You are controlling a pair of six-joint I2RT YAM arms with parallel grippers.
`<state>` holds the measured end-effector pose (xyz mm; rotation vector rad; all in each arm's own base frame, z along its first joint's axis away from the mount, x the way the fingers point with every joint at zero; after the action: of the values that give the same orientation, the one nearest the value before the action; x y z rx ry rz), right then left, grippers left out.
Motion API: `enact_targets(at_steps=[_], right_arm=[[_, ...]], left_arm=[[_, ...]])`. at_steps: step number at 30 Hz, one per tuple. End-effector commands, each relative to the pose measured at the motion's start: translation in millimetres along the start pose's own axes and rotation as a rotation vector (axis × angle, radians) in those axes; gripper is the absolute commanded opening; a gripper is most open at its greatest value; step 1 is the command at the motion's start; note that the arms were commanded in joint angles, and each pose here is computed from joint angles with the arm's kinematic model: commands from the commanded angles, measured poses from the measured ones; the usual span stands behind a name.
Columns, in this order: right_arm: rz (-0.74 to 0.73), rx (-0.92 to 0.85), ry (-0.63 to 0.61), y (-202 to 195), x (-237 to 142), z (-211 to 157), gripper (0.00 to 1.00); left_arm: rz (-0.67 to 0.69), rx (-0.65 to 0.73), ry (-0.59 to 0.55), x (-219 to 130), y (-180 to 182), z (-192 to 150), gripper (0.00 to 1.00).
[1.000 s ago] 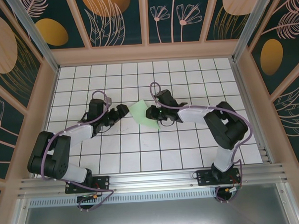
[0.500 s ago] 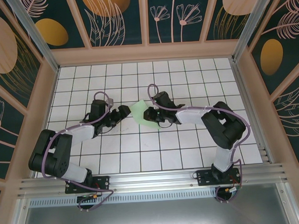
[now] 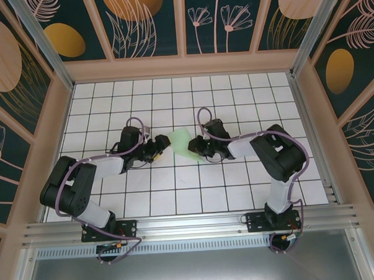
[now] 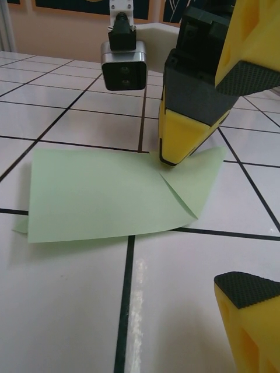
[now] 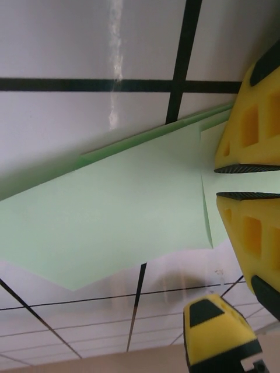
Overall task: Fold a paper plane with a square sheet of paper (pick it up from the middle)
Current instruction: Fold the wing for the fifth time at the center of the table.
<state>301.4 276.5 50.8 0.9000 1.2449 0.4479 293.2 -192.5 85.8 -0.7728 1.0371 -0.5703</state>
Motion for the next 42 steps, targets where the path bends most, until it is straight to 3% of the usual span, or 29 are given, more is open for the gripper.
enact_targets(at_steps=[1, 12, 26, 42], right_arm=[[0.050, 0.073, 0.025, -9.0, -1.4, -0.6, 0.19], [0.068, 0.147, 0.056, -21.7, -3.5, -4.8, 0.19], [0.065, 0.163, 0.040, -28.3, -6.7, 2.8, 0.19], [0.060, 0.162, 0.052, -30.4, -5.8, 0.8, 0.19]], left_arm=[[-0.043, -0.028, 0.034, 7.4, -7.5, -4.8, 0.78], [-0.045, -0.070, 0.082, 25.0, -13.3, -9.1, 0.63], [0.049, -0.105, 0.125, 43.9, -3.5, -14.0, 0.64], [0.065, -0.088, 0.176, 62.6, -9.0, -14.7, 0.62]])
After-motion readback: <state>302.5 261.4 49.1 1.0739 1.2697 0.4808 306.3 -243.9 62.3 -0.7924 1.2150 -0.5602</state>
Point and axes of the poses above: each hand's point on the last joint's axis, 136 mm out from that joint toward the fingers, its own x axis out along the fingers, its own y axis along the line the jaws close on, z = x × y, the point moved 4 cm from there along -x, back along the fingers, and after that the axes turned 11 degrees about x, right-handed, at the moved point
